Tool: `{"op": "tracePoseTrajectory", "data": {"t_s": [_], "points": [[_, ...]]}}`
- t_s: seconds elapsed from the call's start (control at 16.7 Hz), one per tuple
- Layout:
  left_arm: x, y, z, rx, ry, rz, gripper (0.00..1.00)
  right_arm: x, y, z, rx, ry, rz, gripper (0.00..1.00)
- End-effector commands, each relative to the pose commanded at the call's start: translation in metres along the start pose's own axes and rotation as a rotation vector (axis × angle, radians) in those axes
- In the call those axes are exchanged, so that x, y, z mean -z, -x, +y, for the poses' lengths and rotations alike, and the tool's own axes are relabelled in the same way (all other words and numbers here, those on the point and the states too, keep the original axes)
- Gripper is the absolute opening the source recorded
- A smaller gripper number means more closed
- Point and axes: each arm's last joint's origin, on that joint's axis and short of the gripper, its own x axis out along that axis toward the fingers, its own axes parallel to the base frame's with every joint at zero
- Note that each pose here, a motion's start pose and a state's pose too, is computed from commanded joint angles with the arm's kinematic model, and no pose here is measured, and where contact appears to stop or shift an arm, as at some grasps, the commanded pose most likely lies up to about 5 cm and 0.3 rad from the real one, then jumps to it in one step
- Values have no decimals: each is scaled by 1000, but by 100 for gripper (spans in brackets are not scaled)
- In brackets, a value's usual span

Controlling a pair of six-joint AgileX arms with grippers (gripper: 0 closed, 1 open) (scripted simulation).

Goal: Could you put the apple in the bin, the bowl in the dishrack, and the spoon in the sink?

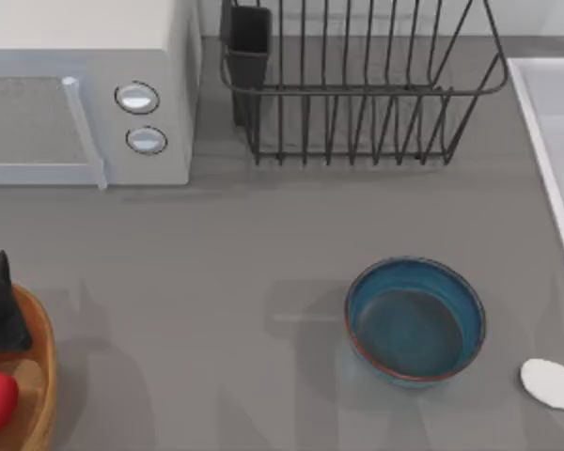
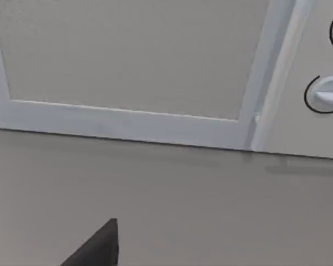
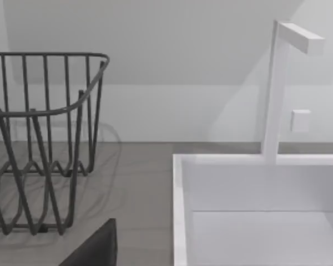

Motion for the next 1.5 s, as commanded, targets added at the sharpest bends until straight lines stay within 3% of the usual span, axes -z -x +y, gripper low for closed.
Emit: {"op": "tracePoseTrajectory", "data": {"t_s": [0.18,0.3,0.9,1.2,1.5], "points": [[13,2,6,7,-54,-213,100,0,0,0,0,0,0,100],[20,2,9,2,-82,-287,100,0,0,0,0,0,0,100],[23,1,10,-1,-94,-312,100,-10,-1,2,-19,-22,60,100],[23,1,10,-1,-94,-312,100,-55,-15,14,-93,-96,345,100],[23,1,10,-1,-94,-312,100,-87,-71,45,-127,-132,836,100]]}}
